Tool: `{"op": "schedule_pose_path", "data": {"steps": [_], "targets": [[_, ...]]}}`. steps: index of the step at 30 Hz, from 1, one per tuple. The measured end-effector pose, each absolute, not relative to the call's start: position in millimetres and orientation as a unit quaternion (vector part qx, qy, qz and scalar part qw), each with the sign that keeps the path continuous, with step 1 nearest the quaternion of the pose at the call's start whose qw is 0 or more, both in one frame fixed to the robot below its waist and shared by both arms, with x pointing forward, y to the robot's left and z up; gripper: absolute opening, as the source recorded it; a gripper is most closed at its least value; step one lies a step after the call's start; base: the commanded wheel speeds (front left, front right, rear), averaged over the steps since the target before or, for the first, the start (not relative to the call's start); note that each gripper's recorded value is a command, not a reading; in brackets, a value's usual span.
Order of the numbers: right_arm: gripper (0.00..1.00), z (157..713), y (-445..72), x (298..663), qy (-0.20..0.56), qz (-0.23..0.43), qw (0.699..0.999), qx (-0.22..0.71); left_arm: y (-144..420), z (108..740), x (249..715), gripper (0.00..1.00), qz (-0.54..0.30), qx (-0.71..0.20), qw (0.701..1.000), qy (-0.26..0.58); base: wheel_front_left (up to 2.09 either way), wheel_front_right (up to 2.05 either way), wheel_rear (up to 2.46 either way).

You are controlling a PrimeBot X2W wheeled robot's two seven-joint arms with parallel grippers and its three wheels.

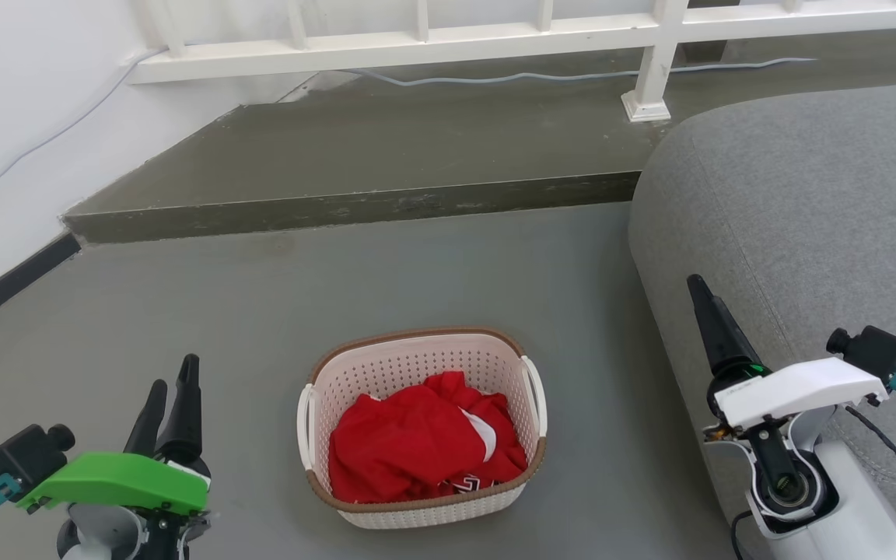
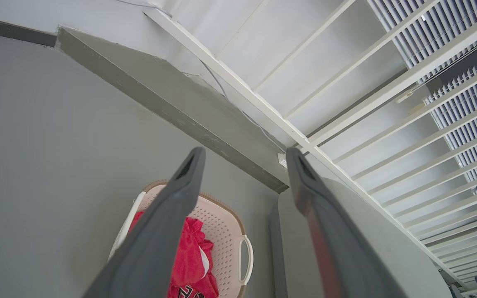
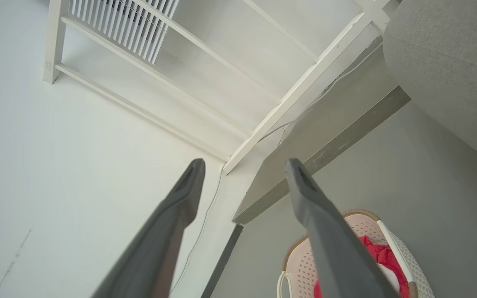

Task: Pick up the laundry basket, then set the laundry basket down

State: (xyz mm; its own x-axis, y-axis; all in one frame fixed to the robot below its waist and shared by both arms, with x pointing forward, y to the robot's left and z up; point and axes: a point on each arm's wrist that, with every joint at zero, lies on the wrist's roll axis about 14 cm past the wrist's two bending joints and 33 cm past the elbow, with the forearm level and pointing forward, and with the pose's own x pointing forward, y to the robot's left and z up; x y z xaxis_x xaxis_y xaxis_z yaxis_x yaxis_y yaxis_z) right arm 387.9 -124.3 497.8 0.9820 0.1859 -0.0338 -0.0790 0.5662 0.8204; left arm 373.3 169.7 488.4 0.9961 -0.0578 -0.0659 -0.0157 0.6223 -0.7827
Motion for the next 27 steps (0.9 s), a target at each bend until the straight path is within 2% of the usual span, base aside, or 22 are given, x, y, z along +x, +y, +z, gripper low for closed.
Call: {"op": "schedule_pose_path", "data": {"steps": [14,27], "targets": [[1.00,501.8,-110.0,389.1,0.047,0.095,0.932,0.347,163.5,496.1,373.5,1.00,-0.018,-0.341,0.939,0.024,0.00,0.00,0.00],[1.00,499.4,-92.5,385.5,0.042,0.118,0.956,0.266,153.8,506.5,374.1,1.00,-0.033,-0.270,0.962,-0.001,0.00,0.00,0.00]]}}
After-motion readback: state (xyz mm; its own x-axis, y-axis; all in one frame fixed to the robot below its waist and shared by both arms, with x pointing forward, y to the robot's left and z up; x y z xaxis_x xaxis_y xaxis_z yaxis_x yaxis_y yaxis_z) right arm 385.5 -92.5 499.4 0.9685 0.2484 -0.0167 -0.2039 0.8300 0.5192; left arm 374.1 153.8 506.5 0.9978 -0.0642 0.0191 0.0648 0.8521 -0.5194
